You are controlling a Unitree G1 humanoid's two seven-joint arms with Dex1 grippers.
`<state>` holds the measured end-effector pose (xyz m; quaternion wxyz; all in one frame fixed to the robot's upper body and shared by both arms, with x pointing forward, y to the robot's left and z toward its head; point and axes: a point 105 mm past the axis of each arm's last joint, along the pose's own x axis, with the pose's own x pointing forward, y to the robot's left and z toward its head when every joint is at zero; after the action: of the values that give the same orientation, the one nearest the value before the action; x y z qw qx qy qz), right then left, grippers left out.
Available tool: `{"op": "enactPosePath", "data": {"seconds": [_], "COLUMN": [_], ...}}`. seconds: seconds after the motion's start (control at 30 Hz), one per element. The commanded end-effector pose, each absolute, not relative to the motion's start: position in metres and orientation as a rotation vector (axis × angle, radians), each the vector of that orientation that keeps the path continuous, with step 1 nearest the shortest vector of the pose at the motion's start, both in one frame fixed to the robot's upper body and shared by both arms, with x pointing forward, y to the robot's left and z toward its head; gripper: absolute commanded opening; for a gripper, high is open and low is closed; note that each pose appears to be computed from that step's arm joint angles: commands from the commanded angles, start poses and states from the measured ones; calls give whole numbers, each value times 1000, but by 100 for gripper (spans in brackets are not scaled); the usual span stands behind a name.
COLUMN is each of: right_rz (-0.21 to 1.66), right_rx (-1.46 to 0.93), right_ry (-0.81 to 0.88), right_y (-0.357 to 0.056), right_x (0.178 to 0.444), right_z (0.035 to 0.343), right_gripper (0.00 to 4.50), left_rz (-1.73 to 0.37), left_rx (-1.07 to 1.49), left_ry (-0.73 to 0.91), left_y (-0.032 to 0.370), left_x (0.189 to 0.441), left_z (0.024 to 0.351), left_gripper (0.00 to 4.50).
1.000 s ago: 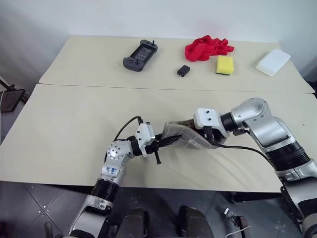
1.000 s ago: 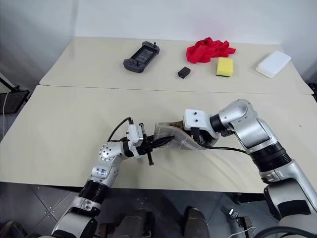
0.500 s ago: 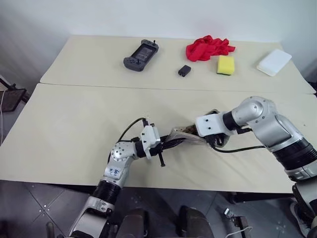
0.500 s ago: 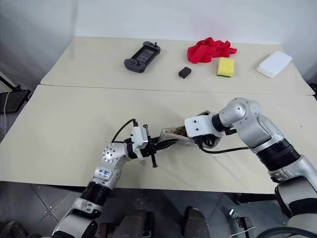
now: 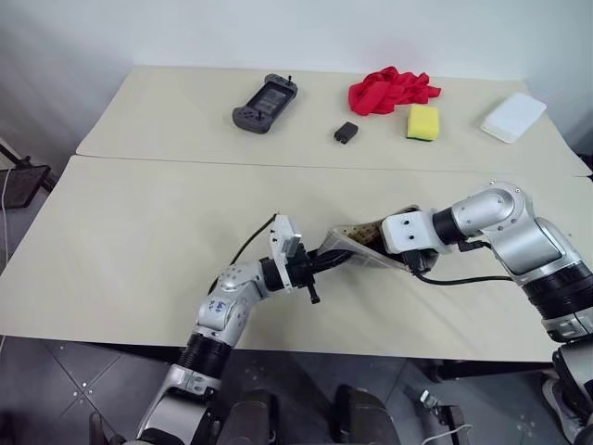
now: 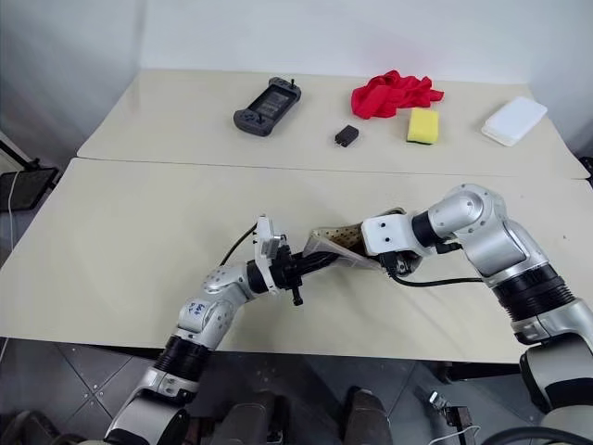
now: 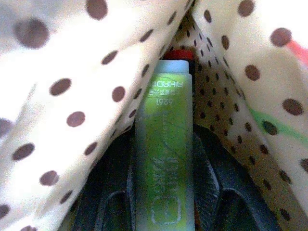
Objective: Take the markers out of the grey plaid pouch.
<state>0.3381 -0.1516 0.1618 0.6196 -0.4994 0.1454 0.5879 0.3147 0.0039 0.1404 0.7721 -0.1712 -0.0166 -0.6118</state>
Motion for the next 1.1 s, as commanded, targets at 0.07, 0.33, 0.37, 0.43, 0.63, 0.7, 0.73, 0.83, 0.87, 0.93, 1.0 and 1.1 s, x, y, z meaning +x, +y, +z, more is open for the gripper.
{"op": "enactPosePath", "data": {"seconds": [0.07, 0.33, 0.37, 0.43, 0.63, 0.7, 0.73, 0.83, 0.87, 0.93, 1.0, 1.1], "right_rz": [1392, 1476, 1423, 1239, 1194, 1222, 1236, 1224, 1209, 1188, 1185, 1109], "right_rx": [-1156, -1045, -1086, -1274, -1501, -1466, -1443, -1410, -1397, -1351, -1285, -1284], "right_ry": [440, 630, 666, 639, 446, 335, 304, 230, 204, 182, 137, 33], "right_y": [-157, -143, -149, -161, -147, -126, -120, -117, -117, -118, -115, -127], "right_x": [337, 322, 329, 355, 359, 353, 349, 347, 348, 349, 349, 365], "right_z": [143, 118, 114, 116, 130, 132, 132, 147, 154, 165, 177, 202], "right_gripper": [112, 112, 112, 112, 112, 112, 112, 112, 112, 112, 112, 112], "left_rz": [-1289, -1337, -1321, -1283, -1120, -1069, -1054, -1024, -1013, -1012, -1030, -1066], "left_rx": [-593, -417, -466, -579, -767, -837, -860, -879, -888, -880, -830, -772], "left_ry": [-16, -29, -28, -20, 24, 39, 67, 127, 138, 139, 154, 187], "left_y": [19, 12, 11, 13, 28, 34, 35, 38, 40, 43, 43, 43], "left_x": [325, 317, 319, 325, 346, 353, 355, 358, 359, 358, 354, 345], "left_z": [172, 168, 171, 177, 179, 179, 177, 172, 171, 170, 167, 160], "left_gripper": [0, 0, 0, 0, 0, 0, 0, 0, 0, 0, 0, 0]}}
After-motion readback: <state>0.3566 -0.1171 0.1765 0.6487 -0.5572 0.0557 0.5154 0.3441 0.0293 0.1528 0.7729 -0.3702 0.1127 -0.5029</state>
